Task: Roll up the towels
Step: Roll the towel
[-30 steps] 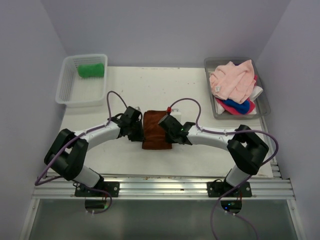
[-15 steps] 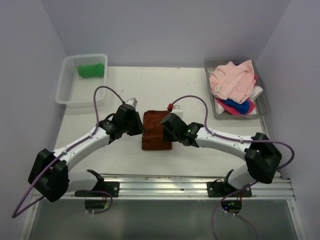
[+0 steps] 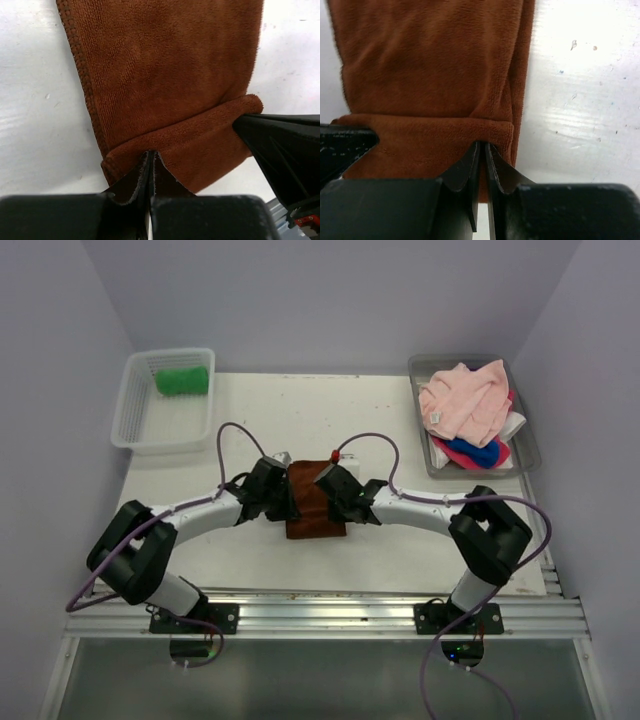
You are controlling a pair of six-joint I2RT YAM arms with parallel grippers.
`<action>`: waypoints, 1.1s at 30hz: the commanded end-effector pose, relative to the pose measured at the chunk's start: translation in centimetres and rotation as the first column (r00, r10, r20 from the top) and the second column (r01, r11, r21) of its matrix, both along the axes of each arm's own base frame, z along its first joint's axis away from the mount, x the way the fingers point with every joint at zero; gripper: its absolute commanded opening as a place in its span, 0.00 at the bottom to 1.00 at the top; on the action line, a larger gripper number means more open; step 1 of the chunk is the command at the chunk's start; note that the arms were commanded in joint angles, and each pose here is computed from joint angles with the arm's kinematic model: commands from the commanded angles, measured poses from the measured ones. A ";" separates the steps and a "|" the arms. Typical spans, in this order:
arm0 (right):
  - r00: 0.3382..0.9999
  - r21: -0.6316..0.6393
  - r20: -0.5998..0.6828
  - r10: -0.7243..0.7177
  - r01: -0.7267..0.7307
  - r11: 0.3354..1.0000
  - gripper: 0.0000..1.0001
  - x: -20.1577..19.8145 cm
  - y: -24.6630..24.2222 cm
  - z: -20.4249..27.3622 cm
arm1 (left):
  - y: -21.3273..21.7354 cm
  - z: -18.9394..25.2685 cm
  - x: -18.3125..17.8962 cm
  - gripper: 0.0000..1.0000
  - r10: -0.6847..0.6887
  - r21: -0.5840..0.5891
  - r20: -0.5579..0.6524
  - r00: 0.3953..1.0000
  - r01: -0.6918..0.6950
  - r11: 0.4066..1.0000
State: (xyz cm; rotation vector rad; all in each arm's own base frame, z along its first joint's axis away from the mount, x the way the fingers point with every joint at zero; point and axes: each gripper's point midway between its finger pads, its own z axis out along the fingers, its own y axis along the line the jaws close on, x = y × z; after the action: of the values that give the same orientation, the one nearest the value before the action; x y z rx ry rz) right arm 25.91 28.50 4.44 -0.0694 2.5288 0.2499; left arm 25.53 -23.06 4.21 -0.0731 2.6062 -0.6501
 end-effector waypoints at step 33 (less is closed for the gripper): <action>0.997 0.146 0.031 0.068 -0.072 0.987 0.12 -7.4 2.5 2.4 | 3.4 3.2 -3.4 0.00 -0.017 0.040 0.046 0.999 0.015 0.999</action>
State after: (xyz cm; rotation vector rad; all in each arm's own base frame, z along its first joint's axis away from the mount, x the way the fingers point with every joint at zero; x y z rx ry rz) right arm 17.54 31.03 4.21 -0.1011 2.5480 0.4628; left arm 23.91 -20.72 8.74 -0.0236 2.5184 -0.6209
